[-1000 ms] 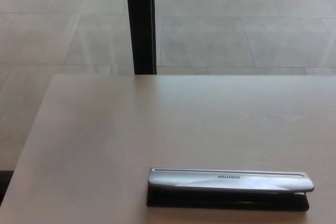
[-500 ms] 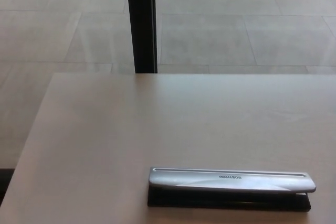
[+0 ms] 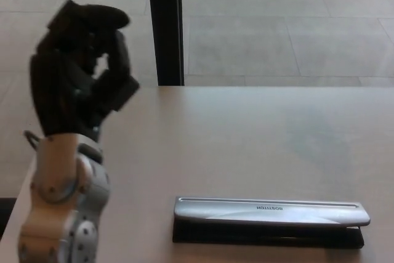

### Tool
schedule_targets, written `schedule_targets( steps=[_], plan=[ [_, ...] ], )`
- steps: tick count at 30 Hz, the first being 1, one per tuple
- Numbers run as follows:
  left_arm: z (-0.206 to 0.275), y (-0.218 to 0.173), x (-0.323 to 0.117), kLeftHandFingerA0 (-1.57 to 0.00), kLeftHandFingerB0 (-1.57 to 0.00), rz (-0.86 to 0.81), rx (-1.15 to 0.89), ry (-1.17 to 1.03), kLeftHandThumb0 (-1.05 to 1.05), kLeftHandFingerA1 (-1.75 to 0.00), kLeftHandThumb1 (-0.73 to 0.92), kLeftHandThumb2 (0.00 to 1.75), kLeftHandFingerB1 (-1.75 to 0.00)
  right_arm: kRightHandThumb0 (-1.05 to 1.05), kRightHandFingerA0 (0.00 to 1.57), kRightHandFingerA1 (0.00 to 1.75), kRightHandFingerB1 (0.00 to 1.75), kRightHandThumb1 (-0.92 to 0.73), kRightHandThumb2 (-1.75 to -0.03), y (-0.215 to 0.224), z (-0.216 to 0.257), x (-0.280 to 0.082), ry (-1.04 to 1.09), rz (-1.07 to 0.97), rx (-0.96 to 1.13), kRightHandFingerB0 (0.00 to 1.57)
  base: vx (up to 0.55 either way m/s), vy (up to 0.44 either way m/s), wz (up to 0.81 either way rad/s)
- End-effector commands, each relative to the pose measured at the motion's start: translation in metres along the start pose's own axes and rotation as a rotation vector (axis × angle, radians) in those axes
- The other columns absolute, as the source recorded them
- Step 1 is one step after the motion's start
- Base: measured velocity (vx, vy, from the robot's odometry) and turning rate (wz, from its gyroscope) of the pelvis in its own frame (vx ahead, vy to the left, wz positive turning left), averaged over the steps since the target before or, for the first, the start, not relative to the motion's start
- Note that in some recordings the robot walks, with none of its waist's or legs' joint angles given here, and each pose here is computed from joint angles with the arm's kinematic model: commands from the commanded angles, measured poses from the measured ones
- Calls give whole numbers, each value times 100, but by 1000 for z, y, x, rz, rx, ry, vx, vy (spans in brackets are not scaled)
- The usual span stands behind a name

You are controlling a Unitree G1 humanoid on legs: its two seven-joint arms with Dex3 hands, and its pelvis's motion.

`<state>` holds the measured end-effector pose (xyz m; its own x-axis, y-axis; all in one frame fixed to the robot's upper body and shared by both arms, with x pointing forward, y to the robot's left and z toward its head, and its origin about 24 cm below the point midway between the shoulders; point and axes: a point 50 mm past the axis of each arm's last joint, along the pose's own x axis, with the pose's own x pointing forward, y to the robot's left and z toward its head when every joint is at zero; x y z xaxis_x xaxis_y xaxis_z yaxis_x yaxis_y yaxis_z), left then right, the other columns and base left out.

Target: A hole pucnch is kept on the middle on the desk infront of the robot and the robot uses both its hands as fists to press on it and use it

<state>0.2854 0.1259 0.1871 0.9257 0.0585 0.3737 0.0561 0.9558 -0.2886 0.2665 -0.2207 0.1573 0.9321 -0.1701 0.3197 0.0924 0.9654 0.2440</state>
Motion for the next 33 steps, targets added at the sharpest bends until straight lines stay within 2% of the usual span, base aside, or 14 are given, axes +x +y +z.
schedule_targets(
  steps=[1, 2, 7, 8, 9, 10, 15, 16, 17, 21, 25, 27, 29, 33],
  plan=[
    [-28, -26, -16, -92, -67, 8, -35, 151, -20, -175, 74, 95, -134, -29, 100, 175, 142, -66, -103, 18, -26, -16, 139, 106, -34, 72, 0, 0, 0],
    [-30, -29, -18, -90, -58, 3, -28, 162, -20, -175, 74, 92, -145, -29, 101, 175, 141, -65, -102, 18, -28, -18, 148, 104, -34, 73, 0, 0, 0],
    [-49, -42, -28, -91, -57, -8, -19, 238, -23, -175, 76, 90, -147, -36, 104, 175, 140, -65, -98, 21, -46, -26, 224, 126, -65, 73, 0, 0, 0],
    [-52, -43, -30, -94, -60, -5, -37, 241, -21, -175, 74, 94, -148, -35, 104, 175, 139, -65, -98, 20, -48, -28, 227, 122, -65, 74, 0, 0, 0],
    [-59, -47, -34, -98, -71, 45, -123, 296, -23, -175, 71, 102, -137, -37, 106, 175, 138, -65, -98, 20, -52, -30, 228, 106, -73, 77, 0, 0, 0],
    [-59, -47, -34, -98, -71, 45, -122, 296, -23, -175, 71, 102, -137, -37, 106, 175, 138, -65, -98, 20, -53, -31, 228, 105, -73, 77, 0, 0, 0],
    [-76, -50, -49, -92, -58, 94, -169, 390, -23, -175, 75, 92, -146, -36, 103, 175, 147, -67, -90, 16, -62, -33, 247, 107, -86, 68, 0, 0, 0],
    [-79, -50, -50, -89, -65, 109, -176, 401, -22, -175, 73, 93, -136, -37, 103, 175, 146, -67, -90, 16, -64, -32, 246, 105, -82, 67, 0, 0, 0],
    [-82, -50, -52, -89, -64, 113, -179, 408, -22, -175, 74, 93, -135, -36, 103, 175, 141, -66, -93, 15, -65, -32, 250, 104, -92, 74, 0, 0, 0],
    [-90, -50, -55, -86, -51, 131, -183, 430, -24, -175, 80, 86, -140, -35, 100, 175, 141, -64, -95, 14, -66, -31, 246, 97, -103, 73, 0, 0, 0],
    [-105, -55, -64, -84, -54, 193, -299, 495, -26, -175, 86, 81, -140, -37, 99, 175, 143, -64, -95, 16, -71, -30, 263, 75, -110, 74, 0, 0, 0],
    [-115, -60, -75, -85, -48, 236, -325, 546, -31, -175, 89, 74, -149, -38, 101, 175, 143, -64, -95, 16, -75, -32, 269, 67, -110, 75, 0, 0, 0],
    [-120, -64, -81, -85, -48, 270, -345, 576, -33, -175, 90, 70, -150, -39, 104, 175, 143, -65, -96, 16, -78, -32, 268, 69, -127, 76, 0, 0, 0],
    [-146, -82, -113, -89, -58, 312, -362, 707, -31, -175, 84, 81, -143, -41, 105, 175, 144, -64, -96, 17, -91, -38, 301, 41, -133, 78, 0, 0, 0]
  ],
)
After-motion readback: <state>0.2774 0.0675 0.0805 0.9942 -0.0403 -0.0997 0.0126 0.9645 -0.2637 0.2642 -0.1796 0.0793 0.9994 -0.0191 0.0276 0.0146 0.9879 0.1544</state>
